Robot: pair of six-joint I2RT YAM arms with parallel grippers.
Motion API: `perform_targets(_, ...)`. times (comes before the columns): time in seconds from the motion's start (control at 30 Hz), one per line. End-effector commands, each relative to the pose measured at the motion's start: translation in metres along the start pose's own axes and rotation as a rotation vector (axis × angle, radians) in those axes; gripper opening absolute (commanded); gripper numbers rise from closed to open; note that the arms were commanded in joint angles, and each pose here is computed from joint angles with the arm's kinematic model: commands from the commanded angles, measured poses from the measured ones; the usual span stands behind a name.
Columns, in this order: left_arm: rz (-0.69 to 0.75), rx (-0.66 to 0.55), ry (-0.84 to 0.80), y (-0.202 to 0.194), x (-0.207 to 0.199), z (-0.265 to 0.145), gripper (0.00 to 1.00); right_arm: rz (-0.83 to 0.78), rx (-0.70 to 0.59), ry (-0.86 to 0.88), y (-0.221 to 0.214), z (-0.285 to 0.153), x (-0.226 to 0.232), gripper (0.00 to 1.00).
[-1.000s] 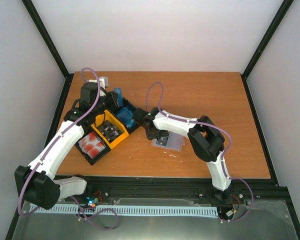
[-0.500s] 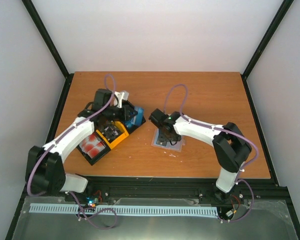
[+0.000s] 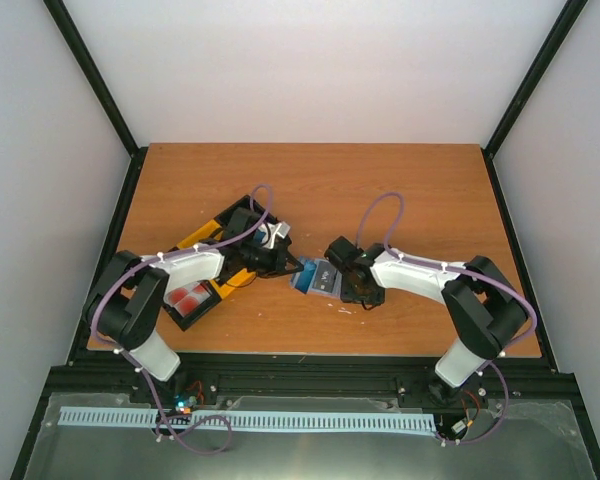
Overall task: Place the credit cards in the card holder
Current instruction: Insert the credit card into the card holder.
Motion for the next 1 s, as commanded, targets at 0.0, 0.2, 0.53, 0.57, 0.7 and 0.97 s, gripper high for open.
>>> perform_targets(0.0, -0.028, -0.07, -0.07, 0.018, -0.012, 0.011, 0.01, 0.056, -0.034, 0.053, 0.003, -0.003, -0.002, 0.47)
perform_targets(0.2, -0.019, -0.096, -0.061, 0.027, -0.02, 0.035, 0.01, 0.102, -0.084, 0.201, 0.015, -0.008, 0.0, 0.48)
perform_targets(0.53, -0.015, -0.119, -0.061, 0.031, -0.018, 0.062, 0.0, 0.151, -0.085, 0.284, 0.018, -0.002, -0.01, 0.46)
perform_targets(0.57, -0.012, -0.117, -0.066, 0.032, -0.018, 0.064, 0.0, 0.15, -0.076, 0.282, 0.017, 0.0, -0.011, 0.44)
perform_targets(0.7, -0.007, -0.106, -0.084, 0.033, -0.014, 0.073, 0.01, 0.157, -0.046, 0.281, 0.012, 0.007, -0.013, 0.42)
perform_targets(0.97, -0.018, -0.082, -0.072, 0.023, -0.006, 0.088, 0.01, 0.154, -0.005, 0.264, 0.002, 0.015, -0.019, 0.41)
Point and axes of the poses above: each gripper's point midway between its finger pads, its own z axis out along the fingers, its own x axis along the line the jaws close on, y = z × x, the point moved 3 cm from there along -z, back along the fingers, and after that the axes turned 5 degrees about -z, right-handed, at the moved point
